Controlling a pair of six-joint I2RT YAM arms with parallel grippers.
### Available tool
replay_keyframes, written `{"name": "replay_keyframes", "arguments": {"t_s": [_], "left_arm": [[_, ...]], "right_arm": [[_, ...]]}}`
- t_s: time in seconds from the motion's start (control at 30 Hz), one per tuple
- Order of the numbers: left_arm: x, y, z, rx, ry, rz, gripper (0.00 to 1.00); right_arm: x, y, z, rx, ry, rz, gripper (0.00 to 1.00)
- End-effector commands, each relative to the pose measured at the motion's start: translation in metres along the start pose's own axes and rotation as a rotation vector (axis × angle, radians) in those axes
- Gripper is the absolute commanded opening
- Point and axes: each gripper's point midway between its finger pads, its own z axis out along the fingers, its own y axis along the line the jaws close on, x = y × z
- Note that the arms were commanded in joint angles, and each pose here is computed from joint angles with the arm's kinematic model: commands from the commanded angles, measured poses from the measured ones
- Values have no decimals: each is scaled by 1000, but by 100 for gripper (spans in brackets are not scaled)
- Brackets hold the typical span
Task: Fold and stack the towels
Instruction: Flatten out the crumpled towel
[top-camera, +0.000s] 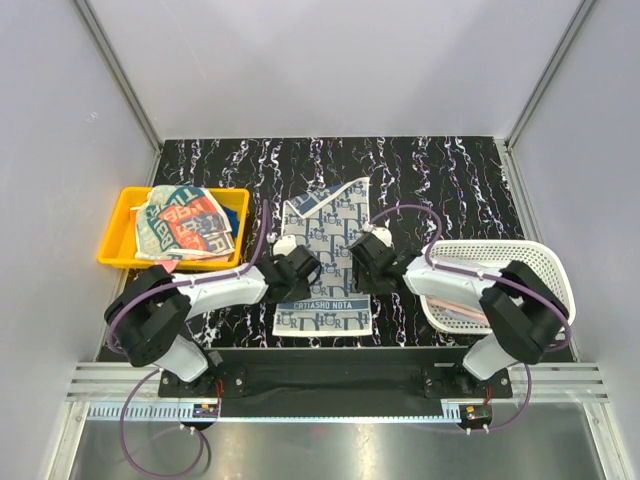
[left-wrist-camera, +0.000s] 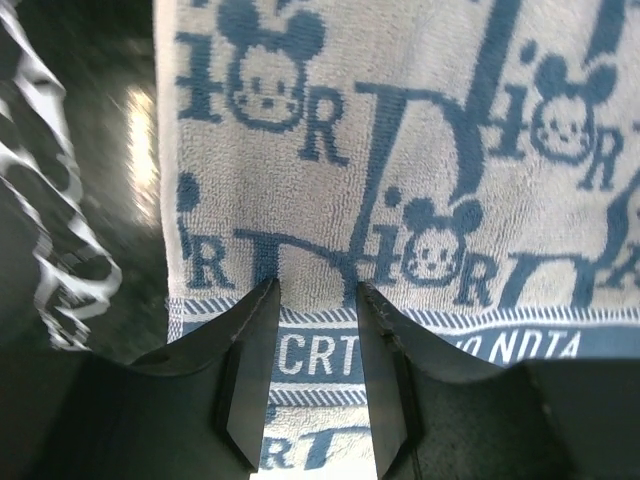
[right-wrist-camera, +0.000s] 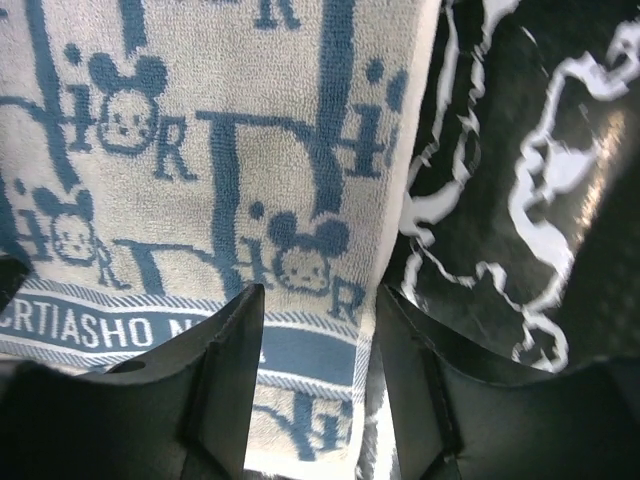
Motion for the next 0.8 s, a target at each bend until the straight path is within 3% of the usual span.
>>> {"name": "replay_keyframes", "arguments": {"t_s": [0.0, 0.1, 0.23, 0.37, 0.47, 0.53, 0.6, 0.63, 0.7, 0.77], "left_arm": [[23, -7, -9, 36, 53, -52, 42], [23, -7, -16, 48, 55, -41, 45], [-15, -8, -36, 31, -19, -8, 49], [-79, -23, -58, 49, -130, 19, 52], [-112, -23, -46, 33, -147, 40, 51], [-143, -29, -35, 0, -171, 50, 51], [-175, -46, -32, 7, -209, 111, 51], [-175, -41, -7, -50, -168, 144, 50], [-204, -58, -5, -48, -178, 220, 49], [-210, -52, 27, -147, -153, 313, 49]], "right_arm": [[0, -5, -22, 7, -37, 24, 55], [-5, -8, -39, -4, -66, 40, 56], [-35, 5, -64, -41, -151, 38, 57], [-73, 8, -71, -4, -228, 1, 57], [-106, 15, -69, -49, -264, 21, 56], [-124, 22, -63, -73, -269, 28, 50], [-137, 19, -52, -64, -275, 40, 44], [-148, 22, -54, -77, -286, 44, 42], [-158, 17, -44, -70, -282, 58, 38], [-171, 12, -41, -67, -285, 68, 37]]}}
